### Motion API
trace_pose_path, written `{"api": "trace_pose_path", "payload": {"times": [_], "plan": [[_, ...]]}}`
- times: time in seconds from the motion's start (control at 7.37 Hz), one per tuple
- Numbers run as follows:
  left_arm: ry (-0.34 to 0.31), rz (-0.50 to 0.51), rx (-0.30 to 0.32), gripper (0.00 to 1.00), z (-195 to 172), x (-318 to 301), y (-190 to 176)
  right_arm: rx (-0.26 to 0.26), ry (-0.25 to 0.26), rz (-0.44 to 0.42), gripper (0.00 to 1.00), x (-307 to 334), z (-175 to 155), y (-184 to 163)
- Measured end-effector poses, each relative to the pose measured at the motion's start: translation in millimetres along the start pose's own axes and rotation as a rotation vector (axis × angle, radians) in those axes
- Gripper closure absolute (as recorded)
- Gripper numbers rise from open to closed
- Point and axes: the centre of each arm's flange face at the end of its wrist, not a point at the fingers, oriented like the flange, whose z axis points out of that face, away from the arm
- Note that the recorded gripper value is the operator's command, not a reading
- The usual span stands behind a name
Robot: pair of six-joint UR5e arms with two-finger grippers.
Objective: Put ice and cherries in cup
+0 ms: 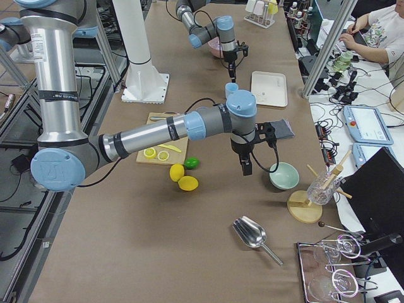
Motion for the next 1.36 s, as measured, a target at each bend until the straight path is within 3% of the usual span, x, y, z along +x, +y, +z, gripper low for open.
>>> {"api": "trace_pose_path", "payload": {"times": [0.14, 0.54, 0.81, 0.95, 1.22, 1.36], "plan": [[0.0, 0.003, 0.005, 0.17, -10, -30, -6, 0.004, -0.001, -0.002, 0.0, -2, -2, 2], [-0.059, 0.048, -0.035, 0.17, -49, -210, 0, 0.01, -0.005, -0.003, 0.0, -5, -6, 2], [-0.067, 0.018, -0.076, 0.17, -100, -309, 10, 0.018, -0.027, -0.012, 0.0, -12, -10, -4], [-0.083, 0.049, -0.096, 0.13, -116, -351, 22, 0.023, -0.031, -0.017, 0.0, -16, -12, -9], [-0.126, 0.104, -0.136, 0.12, -113, -401, 41, 0.025, -0.032, -0.016, 0.0, -15, -14, -10], [-0.14, 0.106, -0.148, 0.04, -101, -403, 43, 0.028, -0.031, -0.012, 0.0, -13, -16, -9]]}}
